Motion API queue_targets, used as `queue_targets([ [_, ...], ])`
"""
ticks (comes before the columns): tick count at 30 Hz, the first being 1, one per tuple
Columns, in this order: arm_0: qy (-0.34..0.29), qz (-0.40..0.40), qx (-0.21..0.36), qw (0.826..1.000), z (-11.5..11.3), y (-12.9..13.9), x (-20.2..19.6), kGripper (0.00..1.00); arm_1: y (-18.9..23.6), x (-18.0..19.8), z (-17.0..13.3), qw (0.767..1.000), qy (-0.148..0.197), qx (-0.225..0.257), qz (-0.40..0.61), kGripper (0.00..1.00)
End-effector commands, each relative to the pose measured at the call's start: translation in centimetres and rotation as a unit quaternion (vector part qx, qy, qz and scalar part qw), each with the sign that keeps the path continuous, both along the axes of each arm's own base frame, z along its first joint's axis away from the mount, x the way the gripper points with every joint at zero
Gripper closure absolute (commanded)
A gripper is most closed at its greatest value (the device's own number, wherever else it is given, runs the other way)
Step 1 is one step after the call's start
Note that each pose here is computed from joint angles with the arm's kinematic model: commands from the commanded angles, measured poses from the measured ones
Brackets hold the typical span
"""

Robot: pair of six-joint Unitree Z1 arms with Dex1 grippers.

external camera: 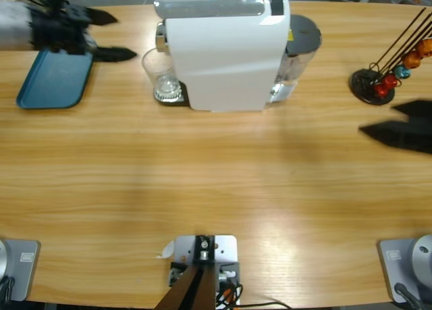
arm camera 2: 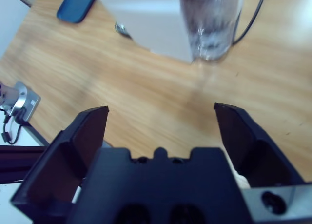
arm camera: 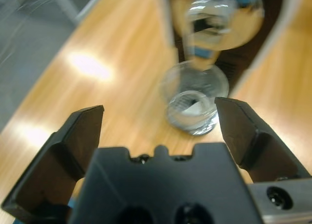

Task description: Pour coffee

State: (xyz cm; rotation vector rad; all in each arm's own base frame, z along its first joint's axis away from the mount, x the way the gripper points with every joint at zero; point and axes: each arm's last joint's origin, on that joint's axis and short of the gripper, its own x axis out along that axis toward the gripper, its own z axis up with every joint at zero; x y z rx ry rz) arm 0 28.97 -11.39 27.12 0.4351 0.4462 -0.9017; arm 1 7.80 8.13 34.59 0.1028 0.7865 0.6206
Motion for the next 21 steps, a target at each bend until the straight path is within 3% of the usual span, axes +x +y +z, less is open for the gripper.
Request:
queue_targets([
  [1,0.108,0.150,0.037,0.982,3.6,4.0,-9.3,0.059,4.1,9.1,7.4,0.998,0.021,-0.057,-0.035,1.000],
  [3,0.124,0.150,0.043,0.980,4.5,4.7,-12.9,0.059,4.7,12.4,9.2,0.996,0.030,-0.065,-0.048,1.000],
  [5,0.133,0.154,0.028,0.979,5.3,5.2,-16.4,0.055,6.2,16.5,10.9,0.992,0.051,-0.111,-0.035,1.000],
  [9,0.172,0.145,0.021,0.974,5.1,6.2,-21.2,0.013,9.9,22.9,10.8,0.985,0.091,-0.149,-0.014,1.000],
  [16,0.252,0.200,0.070,0.944,4.9,5.1,-19.3,0.009,13.9,27.0,6.9,0.977,0.141,-0.158,0.021,1.000],
  [21,0.257,0.230,0.091,0.934,4.2,4.9,-18.6,0.009,14.2,27.8,5.2,0.970,0.165,-0.176,0.019,1.000],
])
